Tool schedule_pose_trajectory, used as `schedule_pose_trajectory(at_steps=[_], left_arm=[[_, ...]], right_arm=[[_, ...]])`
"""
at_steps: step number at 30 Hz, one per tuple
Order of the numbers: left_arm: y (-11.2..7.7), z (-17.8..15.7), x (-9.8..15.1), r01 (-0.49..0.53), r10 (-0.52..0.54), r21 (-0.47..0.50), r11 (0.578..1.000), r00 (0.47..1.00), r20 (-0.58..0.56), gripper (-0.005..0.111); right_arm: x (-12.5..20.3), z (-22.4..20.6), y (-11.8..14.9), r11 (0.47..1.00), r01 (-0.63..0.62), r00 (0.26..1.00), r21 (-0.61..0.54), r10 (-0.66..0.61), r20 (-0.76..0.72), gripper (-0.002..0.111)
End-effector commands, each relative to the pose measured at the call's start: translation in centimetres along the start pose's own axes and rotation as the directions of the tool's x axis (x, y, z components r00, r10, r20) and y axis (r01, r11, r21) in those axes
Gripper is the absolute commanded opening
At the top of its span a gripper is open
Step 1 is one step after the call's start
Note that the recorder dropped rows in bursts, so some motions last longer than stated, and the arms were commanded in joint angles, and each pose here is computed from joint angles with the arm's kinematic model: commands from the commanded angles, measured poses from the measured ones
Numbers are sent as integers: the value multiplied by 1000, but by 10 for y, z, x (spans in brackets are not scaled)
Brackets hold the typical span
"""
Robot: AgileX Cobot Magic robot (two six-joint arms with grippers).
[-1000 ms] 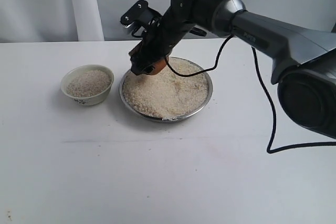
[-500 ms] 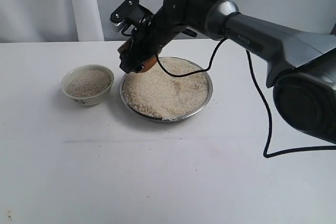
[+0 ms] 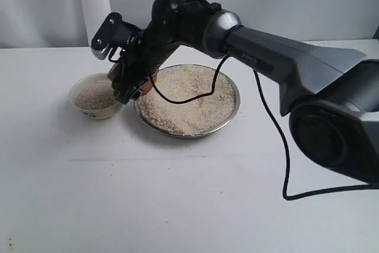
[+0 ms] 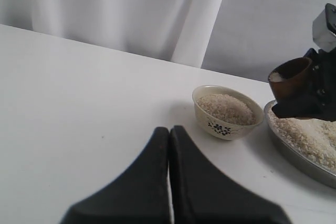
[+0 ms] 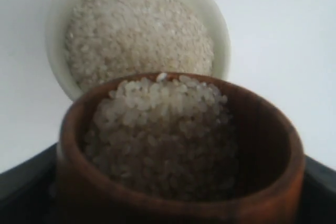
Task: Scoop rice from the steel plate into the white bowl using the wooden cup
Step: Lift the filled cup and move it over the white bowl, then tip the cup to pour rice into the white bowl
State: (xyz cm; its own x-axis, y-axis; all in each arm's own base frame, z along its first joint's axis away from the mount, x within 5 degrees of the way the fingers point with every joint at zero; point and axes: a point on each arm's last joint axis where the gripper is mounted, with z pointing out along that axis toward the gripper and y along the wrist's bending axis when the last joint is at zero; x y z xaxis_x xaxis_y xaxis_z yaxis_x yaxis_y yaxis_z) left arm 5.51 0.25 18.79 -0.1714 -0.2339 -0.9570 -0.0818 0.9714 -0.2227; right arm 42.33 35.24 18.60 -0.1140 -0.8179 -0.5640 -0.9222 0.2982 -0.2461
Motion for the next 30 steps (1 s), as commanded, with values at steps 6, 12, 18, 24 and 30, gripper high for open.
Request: schedule_pose_trajectory(at_steps=[6, 12, 18, 24, 30], left_arm=[[-1, 0, -1, 6, -6, 7, 1000, 1000, 7, 0], [-1, 0, -1, 6, -6, 7, 1000, 1000, 7, 0], [-1, 0, -1, 6, -6, 7, 1000, 1000, 7, 0], [-1, 0, -1, 6, -6, 7, 1000, 1000, 7, 0], [-1, 0, -1, 6, -6, 7, 1000, 1000, 7, 0]], right_arm=[[-38, -8, 15, 961, 139, 985, 239, -159, 64, 0], [-40, -9, 9, 931, 193, 974, 309, -221, 56, 0], [-36, 1, 5, 894, 252, 959, 372, -282, 29, 0], [-26, 19, 4, 834, 326, 941, 445, -332, -68, 0], [-32, 16, 5, 797, 376, 920, 472, -380, -91, 0]])
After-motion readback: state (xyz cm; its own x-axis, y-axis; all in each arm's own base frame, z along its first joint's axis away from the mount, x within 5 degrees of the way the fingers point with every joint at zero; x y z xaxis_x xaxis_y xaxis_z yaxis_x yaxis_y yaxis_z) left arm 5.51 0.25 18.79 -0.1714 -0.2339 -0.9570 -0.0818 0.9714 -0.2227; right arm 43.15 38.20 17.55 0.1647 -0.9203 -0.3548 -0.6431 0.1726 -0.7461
